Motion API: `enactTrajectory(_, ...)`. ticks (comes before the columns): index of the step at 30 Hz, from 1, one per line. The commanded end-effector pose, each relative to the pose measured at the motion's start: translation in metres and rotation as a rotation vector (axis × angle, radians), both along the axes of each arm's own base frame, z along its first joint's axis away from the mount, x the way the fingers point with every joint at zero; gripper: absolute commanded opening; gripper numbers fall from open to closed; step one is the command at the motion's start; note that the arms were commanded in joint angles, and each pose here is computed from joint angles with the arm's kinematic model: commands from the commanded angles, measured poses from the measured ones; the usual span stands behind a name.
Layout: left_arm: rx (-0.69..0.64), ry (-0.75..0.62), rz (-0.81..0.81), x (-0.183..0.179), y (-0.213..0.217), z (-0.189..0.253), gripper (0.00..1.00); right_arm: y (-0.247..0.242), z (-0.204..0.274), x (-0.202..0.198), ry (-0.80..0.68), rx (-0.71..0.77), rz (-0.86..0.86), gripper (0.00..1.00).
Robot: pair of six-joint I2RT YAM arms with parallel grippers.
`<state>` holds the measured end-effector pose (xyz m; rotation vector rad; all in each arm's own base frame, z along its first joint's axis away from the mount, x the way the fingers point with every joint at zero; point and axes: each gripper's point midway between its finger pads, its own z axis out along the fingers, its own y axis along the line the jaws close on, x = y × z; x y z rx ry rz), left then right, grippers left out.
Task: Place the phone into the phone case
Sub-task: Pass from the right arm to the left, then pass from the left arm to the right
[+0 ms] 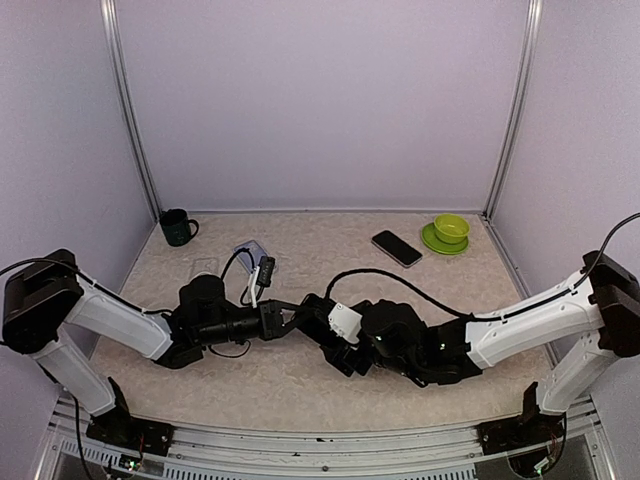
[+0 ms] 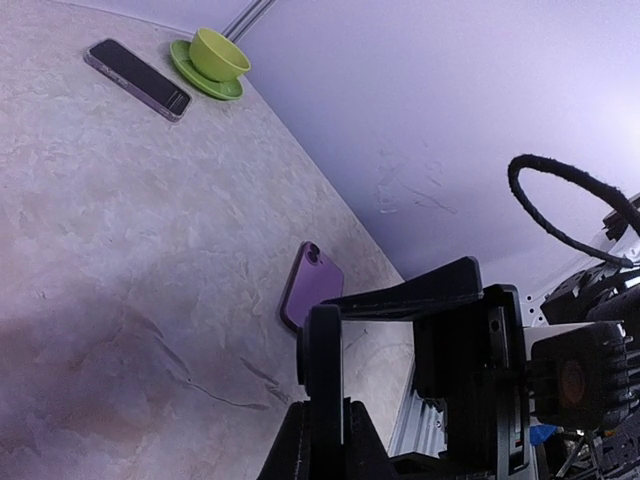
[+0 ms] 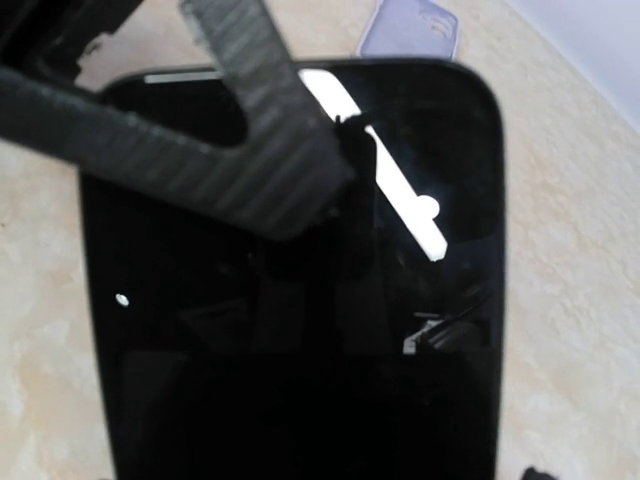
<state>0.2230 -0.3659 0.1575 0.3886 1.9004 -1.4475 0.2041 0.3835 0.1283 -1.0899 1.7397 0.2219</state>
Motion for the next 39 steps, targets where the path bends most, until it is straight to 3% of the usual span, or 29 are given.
enactTrajectory(1, -0.083, -0.051, 0.005, -0.003, 0.007, 0.030, 0.00, -0.002, 0.028, 0.001, -0.038, 0.095, -0.015, 0.88)
enactTrajectory(5, -0.109, -0.076, 0.026, -0.004, 0.014, 0.039, 0.00, -0.008, 0.038, 0.000, -0.047, 0.134, -0.029, 0.99)
enactTrajectory(22, -0.195, -0.153, 0.034, -0.013, 0.027, 0.071, 0.00, -0.039, 0.077, 0.014, 0.039, 0.332, -0.116, 1.00)
enactTrajectory(25, -0.201, -0.167, 0.030, -0.015, 0.027, 0.075, 0.06, -0.043, 0.084, 0.015, 0.054, 0.373, -0.119, 1.00)
enactTrajectory(27, -0.205, -0.165, 0.046, -0.013, 0.029, 0.076, 0.01, -0.046, 0.088, 0.015, 0.072, 0.403, -0.118, 1.00)
enactTrajectory(39, -0.344, -0.229, 0.108, -0.018, 0.053, 0.113, 0.00, -0.035, 0.119, -0.005, 0.268, 0.638, 0.048, 0.99)
